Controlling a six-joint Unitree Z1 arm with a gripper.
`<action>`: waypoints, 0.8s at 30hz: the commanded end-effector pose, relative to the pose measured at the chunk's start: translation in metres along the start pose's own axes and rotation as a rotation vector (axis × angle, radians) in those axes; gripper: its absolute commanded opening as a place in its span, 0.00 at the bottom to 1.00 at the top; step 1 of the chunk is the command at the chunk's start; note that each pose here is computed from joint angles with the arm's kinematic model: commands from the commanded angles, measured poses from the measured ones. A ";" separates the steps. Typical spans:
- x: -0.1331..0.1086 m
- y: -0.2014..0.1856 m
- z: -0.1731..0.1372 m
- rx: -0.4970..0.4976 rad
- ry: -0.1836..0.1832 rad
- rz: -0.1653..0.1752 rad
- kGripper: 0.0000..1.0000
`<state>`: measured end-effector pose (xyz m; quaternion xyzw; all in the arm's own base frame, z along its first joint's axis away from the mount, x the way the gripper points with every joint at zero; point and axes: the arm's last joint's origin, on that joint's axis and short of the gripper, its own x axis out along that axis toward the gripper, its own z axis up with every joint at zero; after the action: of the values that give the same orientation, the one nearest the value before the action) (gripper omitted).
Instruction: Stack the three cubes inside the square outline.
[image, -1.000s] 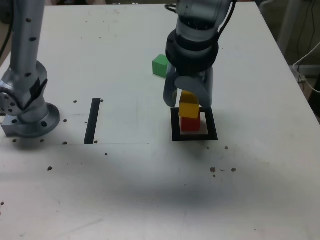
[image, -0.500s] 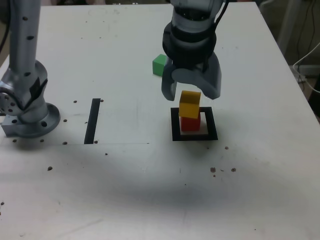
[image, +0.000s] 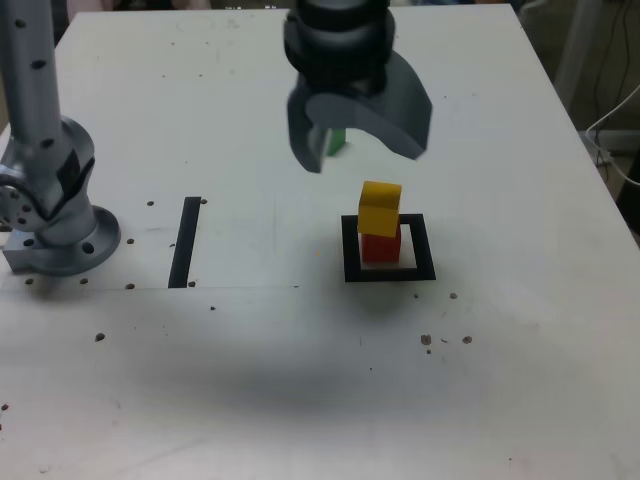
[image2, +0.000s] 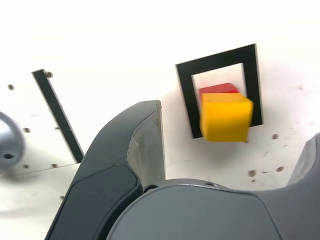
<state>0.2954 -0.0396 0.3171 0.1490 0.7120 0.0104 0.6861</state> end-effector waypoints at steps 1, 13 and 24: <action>-0.002 0.009 -0.009 0.015 -0.001 -0.010 0.99; 0.005 0.082 -0.065 0.036 0.152 0.039 0.99; 0.028 0.117 -0.054 0.099 0.184 0.050 0.99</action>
<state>0.2625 0.0853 0.3243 0.1988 0.7643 0.0091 0.6133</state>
